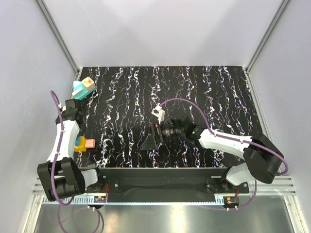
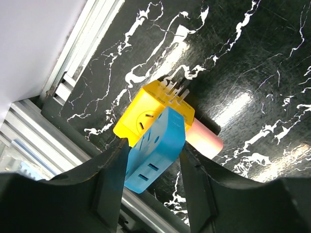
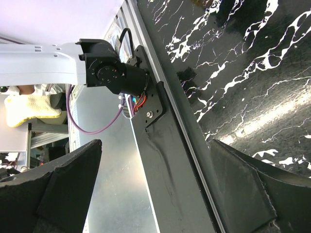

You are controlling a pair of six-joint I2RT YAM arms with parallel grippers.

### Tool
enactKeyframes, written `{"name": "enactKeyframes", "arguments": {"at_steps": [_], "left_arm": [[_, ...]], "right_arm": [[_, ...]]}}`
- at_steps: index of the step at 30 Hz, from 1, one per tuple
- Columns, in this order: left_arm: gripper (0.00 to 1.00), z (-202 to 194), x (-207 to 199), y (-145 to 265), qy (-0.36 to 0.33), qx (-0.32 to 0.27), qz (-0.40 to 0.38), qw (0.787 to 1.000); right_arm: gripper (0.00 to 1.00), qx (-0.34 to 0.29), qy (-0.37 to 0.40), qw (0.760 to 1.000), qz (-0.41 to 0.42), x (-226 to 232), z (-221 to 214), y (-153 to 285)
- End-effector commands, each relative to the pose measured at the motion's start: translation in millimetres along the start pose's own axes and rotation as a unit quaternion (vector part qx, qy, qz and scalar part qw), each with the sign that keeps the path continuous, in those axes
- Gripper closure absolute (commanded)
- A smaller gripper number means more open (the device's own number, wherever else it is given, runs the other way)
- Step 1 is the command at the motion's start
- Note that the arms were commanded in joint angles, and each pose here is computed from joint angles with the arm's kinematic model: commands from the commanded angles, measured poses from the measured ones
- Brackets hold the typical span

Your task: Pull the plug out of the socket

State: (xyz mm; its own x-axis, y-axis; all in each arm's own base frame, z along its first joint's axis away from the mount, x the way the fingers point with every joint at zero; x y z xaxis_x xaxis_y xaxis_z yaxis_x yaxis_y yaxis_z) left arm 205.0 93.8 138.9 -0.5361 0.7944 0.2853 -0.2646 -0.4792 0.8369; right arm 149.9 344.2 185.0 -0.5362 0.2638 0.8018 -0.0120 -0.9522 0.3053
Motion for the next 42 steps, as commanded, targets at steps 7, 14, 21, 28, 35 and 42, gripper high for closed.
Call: {"name": "enactKeyframes", "arguments": {"at_steps": [7,14,21,28,35,42], "left_arm": [[0.57,16,-9,6,-0.004,-0.018,-0.044,0.999],[0.69,20,-16,15,0.007,-0.03,-0.08,0.996],[0.8,23,-23,31,0.011,-0.051,-0.129,0.99],[0.89,20,-43,43,0.024,-0.04,-0.208,0.977],[0.93,8,-72,56,0.022,-0.011,-0.277,0.961],[0.87,-19,-115,97,-0.048,-0.052,-0.297,0.952]], "right_arm": [[0.0,-0.009,0.009,1.0,0.024,3,6,-1],[0.0,-0.012,0.004,1.0,0.017,-1,6,-2],[0.0,-0.009,-0.005,1.0,0.01,-8,6,-8],[0.0,0.001,-0.031,1.0,-0.002,-24,3,-22],[0.0,0.005,-0.053,0.998,-0.018,-40,-3,-32],[0.0,0.007,-0.065,0.997,-0.036,-51,-11,-31]]}}
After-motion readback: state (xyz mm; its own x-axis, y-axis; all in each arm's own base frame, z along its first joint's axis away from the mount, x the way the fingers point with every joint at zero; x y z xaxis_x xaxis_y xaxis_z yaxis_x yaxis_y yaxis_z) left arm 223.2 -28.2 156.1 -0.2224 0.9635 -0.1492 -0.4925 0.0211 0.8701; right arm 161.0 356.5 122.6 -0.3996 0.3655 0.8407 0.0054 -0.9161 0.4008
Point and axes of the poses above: each gripper's point midway between its finger pads, its own y axis back along the fingers, its own x axis along the line the jaws close on, z = x × y, the point moved 4 cm from there along y, back along the fingers, and after that the axes turned 6 degrees about -y, right-handed, at the moved point
